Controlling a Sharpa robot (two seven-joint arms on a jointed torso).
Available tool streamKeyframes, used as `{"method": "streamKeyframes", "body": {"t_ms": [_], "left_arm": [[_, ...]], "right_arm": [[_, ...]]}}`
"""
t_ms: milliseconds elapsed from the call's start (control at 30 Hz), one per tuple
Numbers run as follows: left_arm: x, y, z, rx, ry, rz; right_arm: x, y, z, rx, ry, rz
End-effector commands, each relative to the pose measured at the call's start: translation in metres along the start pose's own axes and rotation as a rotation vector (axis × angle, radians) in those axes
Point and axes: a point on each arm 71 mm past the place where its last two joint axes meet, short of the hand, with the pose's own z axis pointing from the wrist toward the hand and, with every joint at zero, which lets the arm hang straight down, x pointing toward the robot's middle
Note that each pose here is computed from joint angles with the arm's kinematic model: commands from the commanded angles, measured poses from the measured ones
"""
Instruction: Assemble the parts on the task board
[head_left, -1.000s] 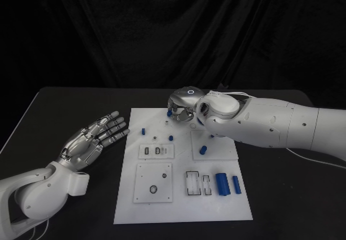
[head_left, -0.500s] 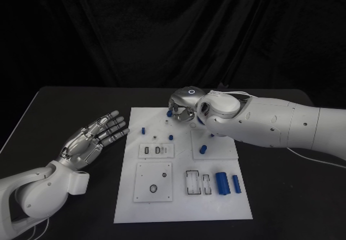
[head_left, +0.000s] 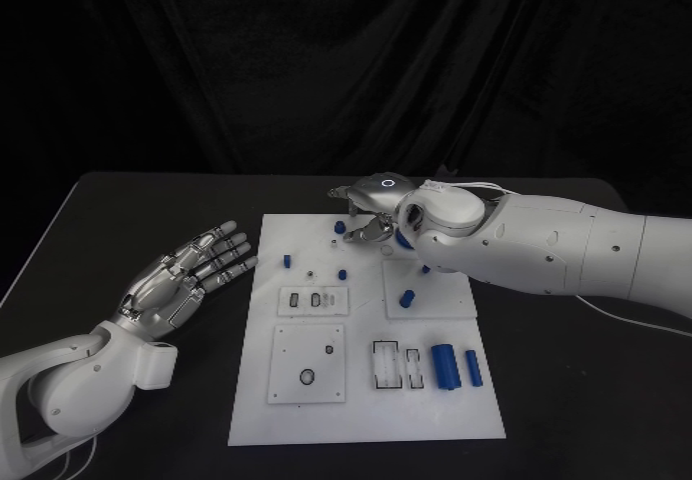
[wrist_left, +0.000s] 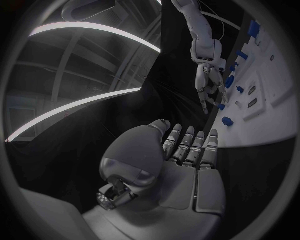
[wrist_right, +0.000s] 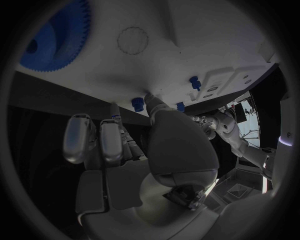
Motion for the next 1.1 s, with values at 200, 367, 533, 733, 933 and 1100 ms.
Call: {"method": "streamKeyframes", "body": {"t_ms": [200,367,533,733,933,1100], "left_arm": [[0.0005,-0.0125,-0.0023,0.151,0.007,-0.005],[0.0007,-0.0119,-0.0024,0.149,0.007,-0.005],[0.0005,-0.0116,-0.0029,0.147,0.004,-0.004],[0.0010,-0.0105,-0.0023,0.145,0.007,-0.006],[0.0010,-0.0098,-0.0020,0.143,0.009,-0.007],[0.0004,-0.0098,-0.0023,0.141,0.008,-0.007]], "right_arm": [[-0.028,-0.027,-0.029,0.009,-0.098,0.042],[-0.039,-0.046,-0.054,0.052,-0.074,0.084],[-0.040,-0.058,-0.074,0.094,-0.030,0.117],[-0.032,-0.072,-0.090,0.158,0.030,0.157],[-0.019,-0.080,-0.097,0.214,0.066,0.173],[-0.011,-0.084,-0.096,0.231,0.093,0.173]]}}
